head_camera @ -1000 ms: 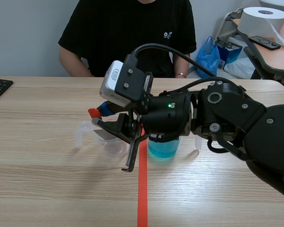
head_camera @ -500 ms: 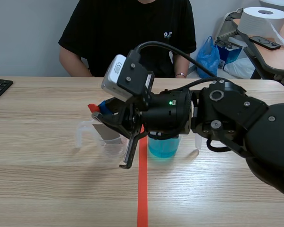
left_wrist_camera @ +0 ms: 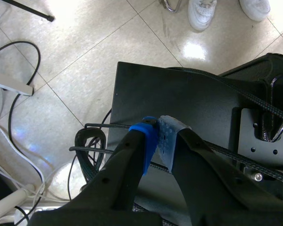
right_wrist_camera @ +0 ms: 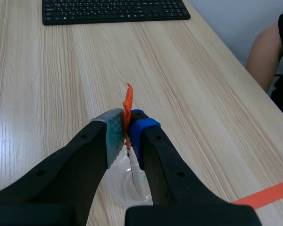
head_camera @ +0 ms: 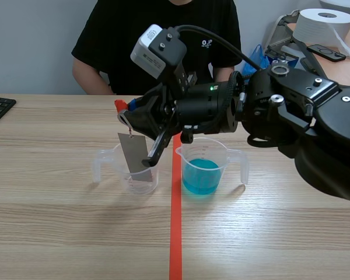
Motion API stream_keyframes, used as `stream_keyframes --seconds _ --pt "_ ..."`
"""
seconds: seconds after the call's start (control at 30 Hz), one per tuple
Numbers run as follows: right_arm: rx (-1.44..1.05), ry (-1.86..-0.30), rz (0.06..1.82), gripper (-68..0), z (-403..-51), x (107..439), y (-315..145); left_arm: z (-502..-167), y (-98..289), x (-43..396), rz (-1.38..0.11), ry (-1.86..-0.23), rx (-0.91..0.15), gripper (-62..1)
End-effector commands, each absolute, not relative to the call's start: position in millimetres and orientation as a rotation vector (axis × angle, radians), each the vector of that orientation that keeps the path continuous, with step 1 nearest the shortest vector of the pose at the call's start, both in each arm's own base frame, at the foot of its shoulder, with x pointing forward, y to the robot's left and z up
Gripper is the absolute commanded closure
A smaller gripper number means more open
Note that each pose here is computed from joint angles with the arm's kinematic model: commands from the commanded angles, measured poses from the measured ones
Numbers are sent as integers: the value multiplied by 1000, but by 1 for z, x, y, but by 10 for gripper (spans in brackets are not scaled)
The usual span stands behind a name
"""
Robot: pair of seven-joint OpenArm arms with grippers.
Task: Do the redox reaction experiment.
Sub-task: 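Lift the metal plate out of the left beaker, then move the plate over the blue solution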
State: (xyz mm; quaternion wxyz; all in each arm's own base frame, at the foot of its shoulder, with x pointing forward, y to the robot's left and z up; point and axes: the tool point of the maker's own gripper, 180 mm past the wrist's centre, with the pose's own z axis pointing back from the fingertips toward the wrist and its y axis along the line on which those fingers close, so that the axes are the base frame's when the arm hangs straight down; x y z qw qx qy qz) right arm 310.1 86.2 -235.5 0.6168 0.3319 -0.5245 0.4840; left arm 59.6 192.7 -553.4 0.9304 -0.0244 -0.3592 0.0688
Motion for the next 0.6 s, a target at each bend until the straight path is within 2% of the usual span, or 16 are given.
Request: stream_keyframes --seconds 0.0,0.3,0.57 --pt "775 -1271 1102 -7 -209 320 86 -552 194 59 142 -745 -48 -27" --pt "810 -1273 1041 -7 -171 327 79 -552 194 59 142 -745 -48 -27" --pt "810 -1313 1049 -7 -131 321 72 -552 194 59 142 -745 -48 -27"
